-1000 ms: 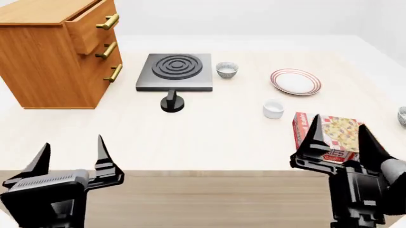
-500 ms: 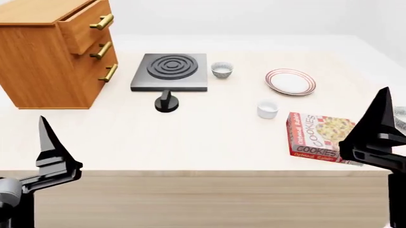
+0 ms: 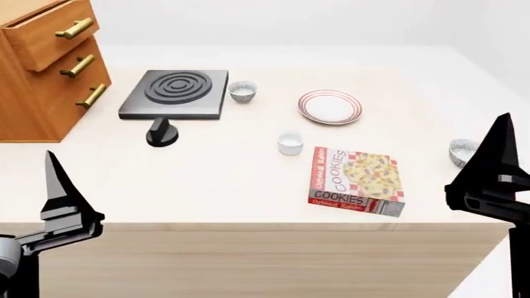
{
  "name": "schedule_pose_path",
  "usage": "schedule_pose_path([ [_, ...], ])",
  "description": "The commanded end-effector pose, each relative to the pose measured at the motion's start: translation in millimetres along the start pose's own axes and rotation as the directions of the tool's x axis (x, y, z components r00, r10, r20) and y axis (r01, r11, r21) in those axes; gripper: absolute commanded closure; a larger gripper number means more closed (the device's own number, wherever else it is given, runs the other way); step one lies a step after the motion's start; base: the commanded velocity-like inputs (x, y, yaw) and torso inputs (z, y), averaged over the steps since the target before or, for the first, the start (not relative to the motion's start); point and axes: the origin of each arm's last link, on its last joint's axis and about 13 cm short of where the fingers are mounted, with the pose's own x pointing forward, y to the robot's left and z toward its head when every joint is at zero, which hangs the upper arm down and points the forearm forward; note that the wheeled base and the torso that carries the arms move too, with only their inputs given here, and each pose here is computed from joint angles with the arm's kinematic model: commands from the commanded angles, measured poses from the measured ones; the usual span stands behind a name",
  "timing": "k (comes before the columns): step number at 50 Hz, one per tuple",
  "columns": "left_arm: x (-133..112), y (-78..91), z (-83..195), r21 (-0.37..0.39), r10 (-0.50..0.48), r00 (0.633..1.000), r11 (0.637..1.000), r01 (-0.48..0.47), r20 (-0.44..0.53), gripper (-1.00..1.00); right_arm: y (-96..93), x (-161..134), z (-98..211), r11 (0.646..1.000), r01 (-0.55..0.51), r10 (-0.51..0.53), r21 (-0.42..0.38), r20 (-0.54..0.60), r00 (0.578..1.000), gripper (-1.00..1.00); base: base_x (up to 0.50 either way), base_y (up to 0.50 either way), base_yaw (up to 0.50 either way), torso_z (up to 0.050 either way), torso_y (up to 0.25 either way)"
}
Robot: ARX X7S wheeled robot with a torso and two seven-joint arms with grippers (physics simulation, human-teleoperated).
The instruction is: Pick the akita bowl next to the cookies box and place it on the plate.
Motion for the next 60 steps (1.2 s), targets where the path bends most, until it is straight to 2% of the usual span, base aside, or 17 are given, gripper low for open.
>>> schedule_pose_path([
  [1,-0.5,0.0,0.6,-0.001,-0.002,1.0,1.0,0.002,0.001,-1.0,0.1,-0.3,-0.3,1.0,-0.006,0.006,0.005,-0.003,1.0,-1.0,0.0,-0.5,0.0,0.0,0.0],
  [32,-0.3,-0.2,-0.2,-0.004,-0.008,1.0,1.0,0.008,-0.002,-1.0,1.3,-0.5,-1.2,1.0,-0.014,0.014,-0.002,-0.001,1.0,-1.0,0.0,-0.5,0.0,0.0,0.0],
  [37,-0.3,0.0,-0.6,-0.003,-0.008,1.0,1.0,0.008,-0.001,-1.0,1.9,-0.8,-0.6,1.0,-0.018,0.018,-0.017,0.009,1.0,-1.0,0.0,-0.02,0.0,0.0,0.0],
  [38,-0.2,0.1,-0.8,-0.002,-0.008,1.0,1.0,0.008,-0.002,-1.0,1.8,-0.5,-1.0,0.999,-0.009,0.01,-0.042,0.014,1.0,-1.0,0.0,0.0,0.0,0.0,0.0],
  [49,-0.1,0.4,-1.5,-0.003,-0.008,1.0,1.0,0.008,-0.003,-1.0,1.0,-1.4,0.6,1.0,-0.01,0.011,-0.011,0.025,1.0,-1.0,0.06,0.0,0.0,0.0,0.0],
  [60,-0.4,0.2,-0.8,-0.003,-0.008,1.0,1.0,0.008,-0.003,-1.0,0.5,-2.5,1.2,1.0,-0.018,0.018,0.005,0.029,0.999,-1.0,0.45,0.05,0.0,0.0,0.0],
])
